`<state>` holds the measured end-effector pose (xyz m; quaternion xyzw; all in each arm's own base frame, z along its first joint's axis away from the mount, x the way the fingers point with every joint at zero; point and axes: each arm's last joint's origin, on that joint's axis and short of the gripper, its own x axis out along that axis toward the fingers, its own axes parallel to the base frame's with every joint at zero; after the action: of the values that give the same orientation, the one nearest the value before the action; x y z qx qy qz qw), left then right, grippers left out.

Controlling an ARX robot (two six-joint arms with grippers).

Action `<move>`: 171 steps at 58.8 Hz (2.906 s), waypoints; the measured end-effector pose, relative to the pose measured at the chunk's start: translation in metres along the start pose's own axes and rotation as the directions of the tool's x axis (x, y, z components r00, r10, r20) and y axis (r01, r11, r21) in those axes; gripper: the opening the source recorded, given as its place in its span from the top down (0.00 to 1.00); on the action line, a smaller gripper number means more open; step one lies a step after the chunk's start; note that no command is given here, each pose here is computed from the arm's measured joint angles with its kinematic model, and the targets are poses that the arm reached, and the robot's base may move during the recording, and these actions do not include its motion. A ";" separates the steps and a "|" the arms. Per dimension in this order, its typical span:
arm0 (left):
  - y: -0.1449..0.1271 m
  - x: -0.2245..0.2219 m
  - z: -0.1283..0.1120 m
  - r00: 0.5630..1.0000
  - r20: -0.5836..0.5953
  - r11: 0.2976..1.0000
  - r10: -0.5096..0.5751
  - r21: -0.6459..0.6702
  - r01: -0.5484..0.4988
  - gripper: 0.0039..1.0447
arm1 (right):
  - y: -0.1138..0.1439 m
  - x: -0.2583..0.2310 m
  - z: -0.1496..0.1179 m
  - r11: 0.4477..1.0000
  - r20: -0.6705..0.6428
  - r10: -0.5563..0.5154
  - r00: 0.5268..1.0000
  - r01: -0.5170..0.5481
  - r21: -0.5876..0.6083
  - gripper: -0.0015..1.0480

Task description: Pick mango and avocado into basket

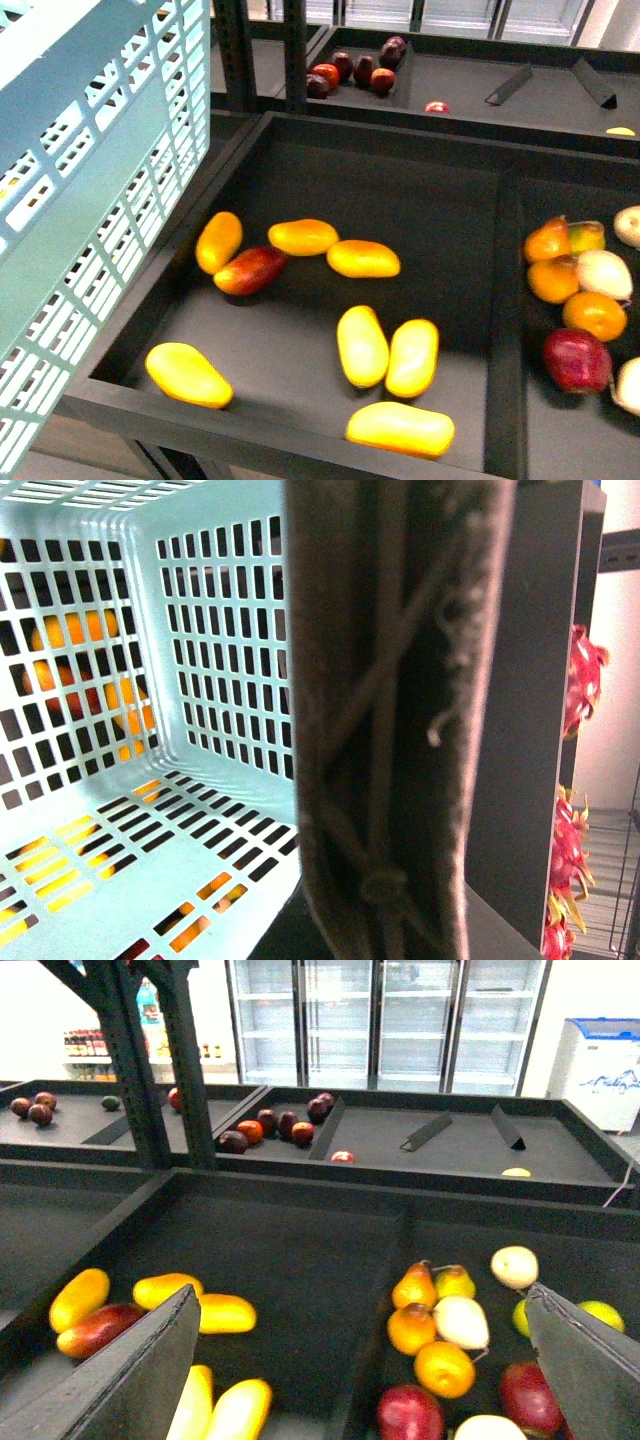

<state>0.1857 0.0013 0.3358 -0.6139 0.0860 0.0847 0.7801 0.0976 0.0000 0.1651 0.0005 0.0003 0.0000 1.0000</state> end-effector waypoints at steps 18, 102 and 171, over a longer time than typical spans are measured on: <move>0.000 0.000 0.000 1.000 0.005 1.000 0.001 0.001 -0.001 0.95 | 0.000 0.000 0.000 1.000 0.000 -0.001 1.000 0.001 0.000 0.07; 0.000 0.132 -0.019 0.940 -0.165 0.910 0.298 0.347 -0.227 0.95 | 0.000 0.000 0.000 1.000 0.000 0.000 1.000 0.000 0.000 0.07; -0.059 0.200 -0.202 0.740 -0.655 0.863 0.154 0.453 0.221 0.95 | 0.000 0.000 0.000 1.000 0.000 0.001 1.000 -0.001 0.000 0.07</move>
<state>0.3875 -0.2033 0.2971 -0.3785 0.3687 -0.1823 0.8292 0.0976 0.0000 0.1651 0.0005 0.0003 0.0004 1.0000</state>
